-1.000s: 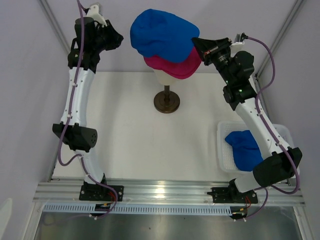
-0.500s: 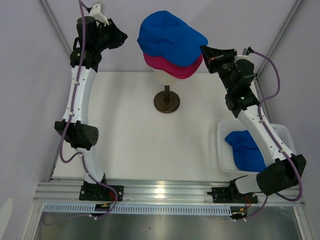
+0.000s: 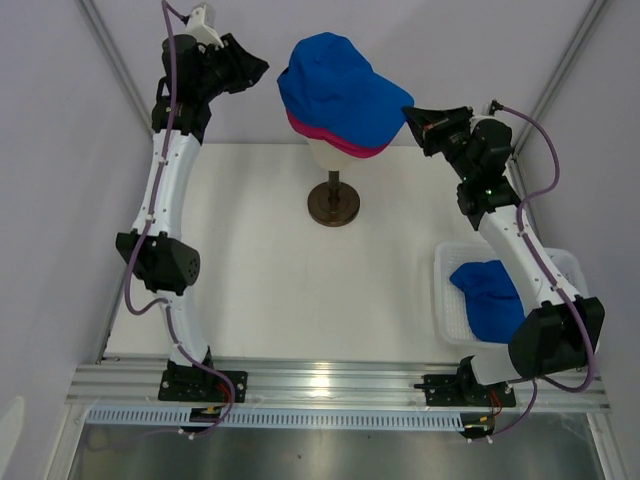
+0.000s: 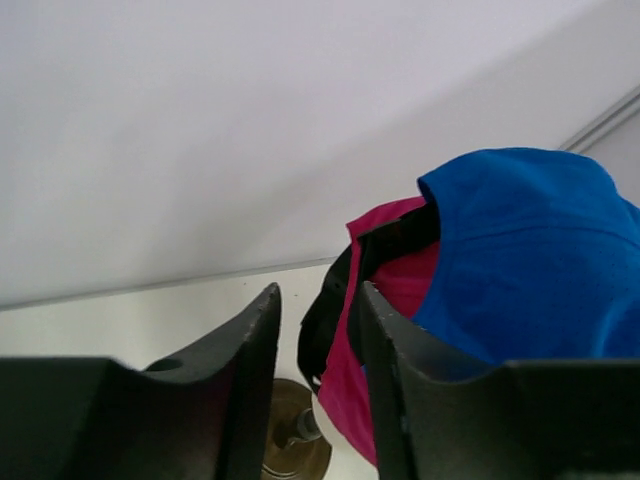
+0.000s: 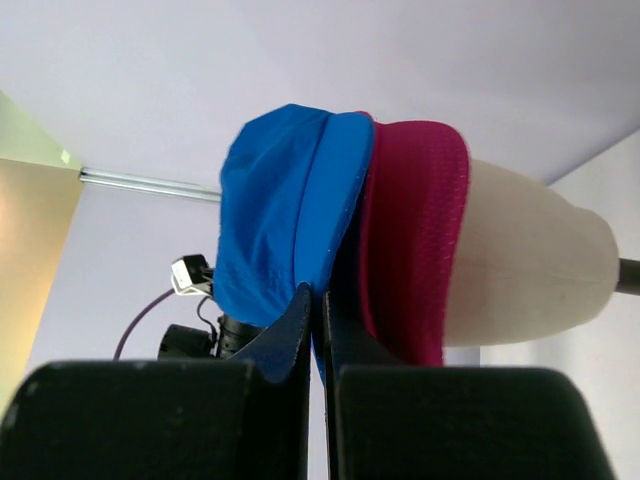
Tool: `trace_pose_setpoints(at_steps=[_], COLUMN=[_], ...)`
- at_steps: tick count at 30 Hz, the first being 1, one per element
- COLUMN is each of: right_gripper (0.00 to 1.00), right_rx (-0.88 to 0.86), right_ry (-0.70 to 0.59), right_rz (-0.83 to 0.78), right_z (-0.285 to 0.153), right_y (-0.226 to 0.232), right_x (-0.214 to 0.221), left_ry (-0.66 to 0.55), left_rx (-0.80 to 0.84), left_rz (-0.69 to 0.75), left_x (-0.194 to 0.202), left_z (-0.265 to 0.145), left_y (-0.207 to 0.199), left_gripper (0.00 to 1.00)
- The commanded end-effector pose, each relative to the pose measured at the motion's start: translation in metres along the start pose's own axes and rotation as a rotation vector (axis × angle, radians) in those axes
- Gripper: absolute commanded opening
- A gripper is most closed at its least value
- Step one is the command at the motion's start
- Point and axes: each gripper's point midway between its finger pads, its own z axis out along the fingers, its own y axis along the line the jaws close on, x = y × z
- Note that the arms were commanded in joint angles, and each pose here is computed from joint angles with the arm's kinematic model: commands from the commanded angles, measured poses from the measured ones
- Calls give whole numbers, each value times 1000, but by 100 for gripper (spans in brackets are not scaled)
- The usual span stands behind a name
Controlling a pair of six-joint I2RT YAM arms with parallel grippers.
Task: Stack the hats
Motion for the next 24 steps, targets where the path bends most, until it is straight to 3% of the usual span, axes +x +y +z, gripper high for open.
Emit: trace_pose_setpoints(at_steps=[1, 2, 5, 18, 21, 22, 24], right_gripper=[0, 0, 0, 0, 0, 0, 0], right_rx=[32, 32, 34, 56, 59, 57, 51], right_ry=[77, 93, 103, 125, 124, 122, 127], right_rz=[-37, -38, -49, -52, -51, -55, -59], right_z=[8, 9, 16, 25, 26, 26, 26], right_y=[-15, -16, -17, -31, -33, -32, -31], right_x=[4, 5, 3, 3, 3, 3, 3], left_ry=[-45, -40, -16, 67, 76, 73, 95], left_rx=[120, 128, 136, 183, 115, 75, 30], left_rz=[-24, -19, -17, 70, 115, 119, 109], left_x=[-13, -12, -2, 33, 43, 46, 57], left_z=[8, 9, 14, 25, 33, 36, 41], left_y=[-23, -24, -23, -40, -36, -30, -18], left_gripper=[43, 50, 53, 45, 36, 25, 19])
